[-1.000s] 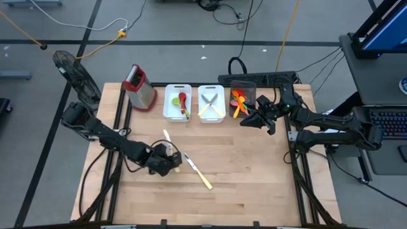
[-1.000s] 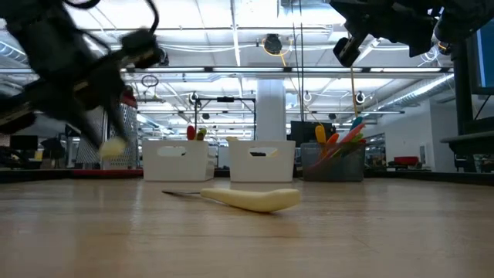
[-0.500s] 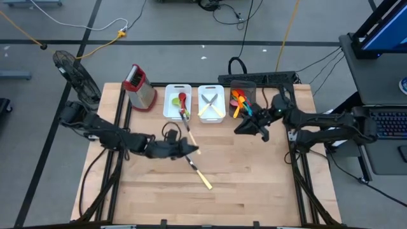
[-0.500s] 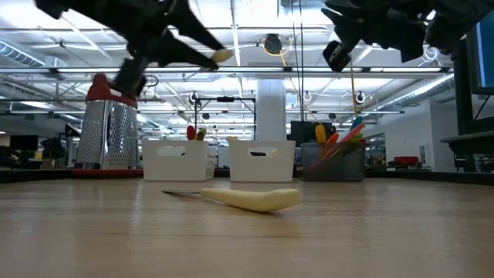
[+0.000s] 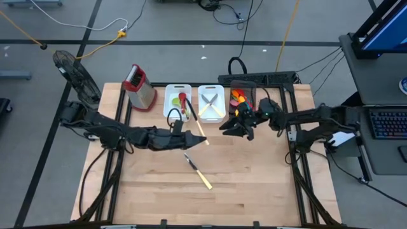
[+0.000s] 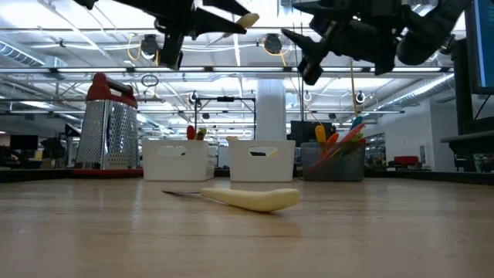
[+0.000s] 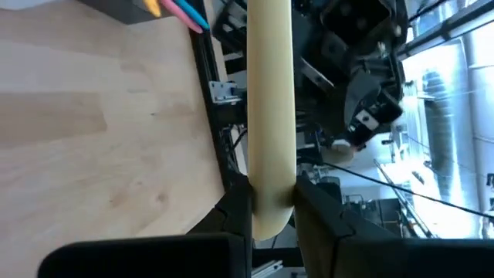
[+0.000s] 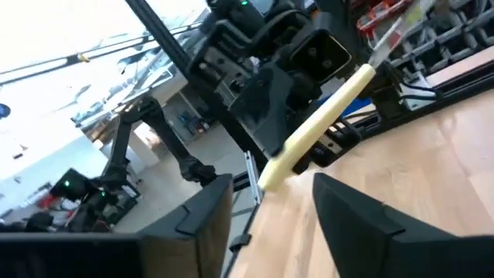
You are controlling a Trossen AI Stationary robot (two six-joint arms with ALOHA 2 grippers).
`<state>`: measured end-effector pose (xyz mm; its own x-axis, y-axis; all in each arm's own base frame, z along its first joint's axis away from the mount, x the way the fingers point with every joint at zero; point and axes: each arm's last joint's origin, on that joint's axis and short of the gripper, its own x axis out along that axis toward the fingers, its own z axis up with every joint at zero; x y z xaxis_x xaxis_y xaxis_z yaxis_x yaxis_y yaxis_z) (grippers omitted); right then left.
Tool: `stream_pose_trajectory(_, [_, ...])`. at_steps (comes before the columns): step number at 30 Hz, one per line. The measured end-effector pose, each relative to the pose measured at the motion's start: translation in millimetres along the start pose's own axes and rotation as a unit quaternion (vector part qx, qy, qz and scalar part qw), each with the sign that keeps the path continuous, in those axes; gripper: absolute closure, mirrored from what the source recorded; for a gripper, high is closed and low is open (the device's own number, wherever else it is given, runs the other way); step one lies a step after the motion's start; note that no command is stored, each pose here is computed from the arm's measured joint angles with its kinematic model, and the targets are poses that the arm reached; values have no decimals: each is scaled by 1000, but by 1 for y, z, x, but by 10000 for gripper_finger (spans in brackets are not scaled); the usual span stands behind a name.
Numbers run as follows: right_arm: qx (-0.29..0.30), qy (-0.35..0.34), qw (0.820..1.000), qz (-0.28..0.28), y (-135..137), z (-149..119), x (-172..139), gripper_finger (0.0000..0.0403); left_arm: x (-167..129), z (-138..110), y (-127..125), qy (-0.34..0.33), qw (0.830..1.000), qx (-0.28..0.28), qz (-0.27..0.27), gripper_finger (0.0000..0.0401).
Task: Pick & Place Kitchen Items
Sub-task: Put the yellow knife into the right white bin
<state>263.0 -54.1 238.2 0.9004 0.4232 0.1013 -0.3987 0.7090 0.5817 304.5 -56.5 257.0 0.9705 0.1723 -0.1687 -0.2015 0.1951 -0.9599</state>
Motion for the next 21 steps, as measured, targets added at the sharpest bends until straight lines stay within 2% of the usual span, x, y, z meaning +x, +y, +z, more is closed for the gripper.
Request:
stream_pose_trajectory(7, [40, 6, 999, 10, -8, 21, 23, 178, 2, 1, -6, 10, 998, 19, 58, 345])
stream_pose_trajectory(12, [96, 31, 994, -41, -21, 25, 34, 176, 2, 1, -6, 12, 997, 21, 70, 345])
stream_pose_trajectory(18, [90, 40, 995, -28, -16, 31, 49, 177, 1, 0, -1, 14, 995, 20, 94, 345])
stream_pose_trajectory(21, [91, 41, 993, -55, -15, 31, 53, 175, 1, 0, -1, 14, 995, 19, 93, 345])
